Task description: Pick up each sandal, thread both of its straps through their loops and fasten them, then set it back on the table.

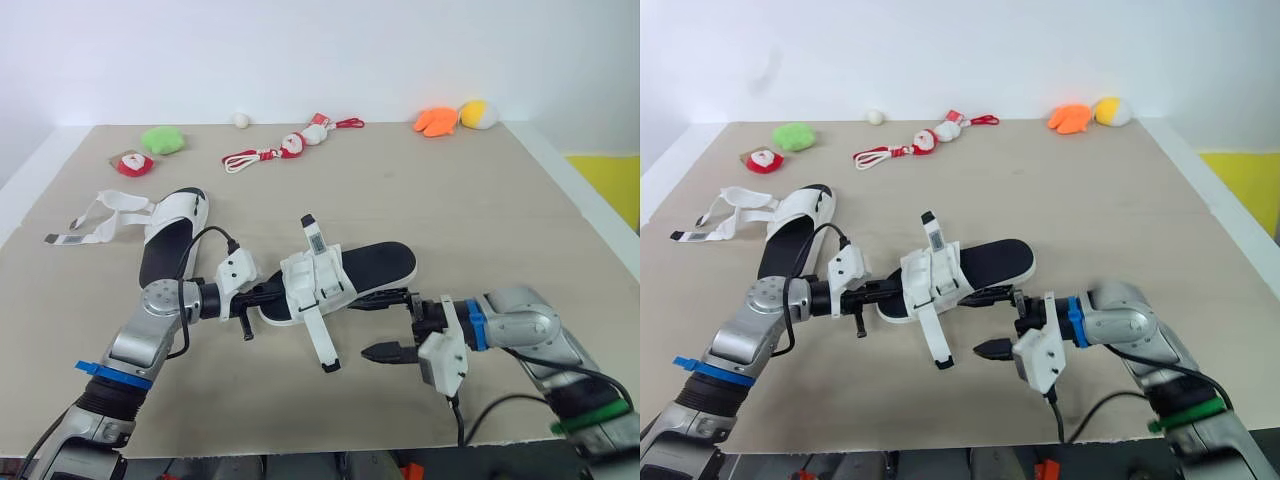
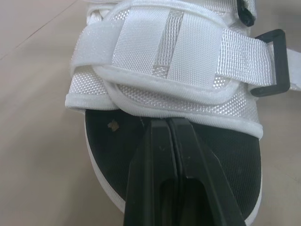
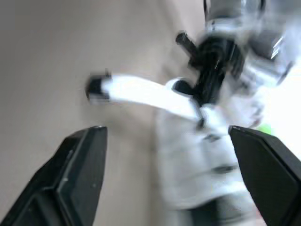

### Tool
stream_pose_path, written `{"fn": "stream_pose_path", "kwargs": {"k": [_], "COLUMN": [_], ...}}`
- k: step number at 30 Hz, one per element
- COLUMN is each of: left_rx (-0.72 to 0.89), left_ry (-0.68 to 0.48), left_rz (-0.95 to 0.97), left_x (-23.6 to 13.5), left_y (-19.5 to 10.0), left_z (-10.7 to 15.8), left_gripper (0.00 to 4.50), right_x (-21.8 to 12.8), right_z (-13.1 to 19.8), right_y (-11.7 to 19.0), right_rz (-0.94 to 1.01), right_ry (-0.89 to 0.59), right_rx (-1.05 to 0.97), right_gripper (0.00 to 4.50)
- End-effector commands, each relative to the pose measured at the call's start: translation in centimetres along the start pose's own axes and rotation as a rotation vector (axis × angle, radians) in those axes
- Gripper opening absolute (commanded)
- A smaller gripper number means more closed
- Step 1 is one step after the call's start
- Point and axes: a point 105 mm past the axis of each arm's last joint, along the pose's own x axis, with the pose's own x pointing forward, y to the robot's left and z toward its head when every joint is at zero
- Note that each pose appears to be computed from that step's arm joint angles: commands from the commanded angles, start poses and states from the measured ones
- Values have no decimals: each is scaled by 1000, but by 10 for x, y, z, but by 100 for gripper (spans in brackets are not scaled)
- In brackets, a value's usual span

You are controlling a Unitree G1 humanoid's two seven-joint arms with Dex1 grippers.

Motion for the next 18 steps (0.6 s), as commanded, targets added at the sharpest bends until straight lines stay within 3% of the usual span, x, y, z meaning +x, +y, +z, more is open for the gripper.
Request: {"fn": "stream_pose_path", "kwargs": {"k": [1,18], "left_rx": [-84,-78], "left_ry": [105,109], "left_rz": [-56,-49], "left_x": [5,3], "left_y": [-17,-15], "left_z": [-32,-32], "left_gripper": [0,0], "right_x": [3,34], "right_z": [12,12], "right_y": [3,9], "right_rz": [-5,9], "right_ry": [-107,-143], "right_rx": [-310,-441], "right_gripper": [447,447]}}
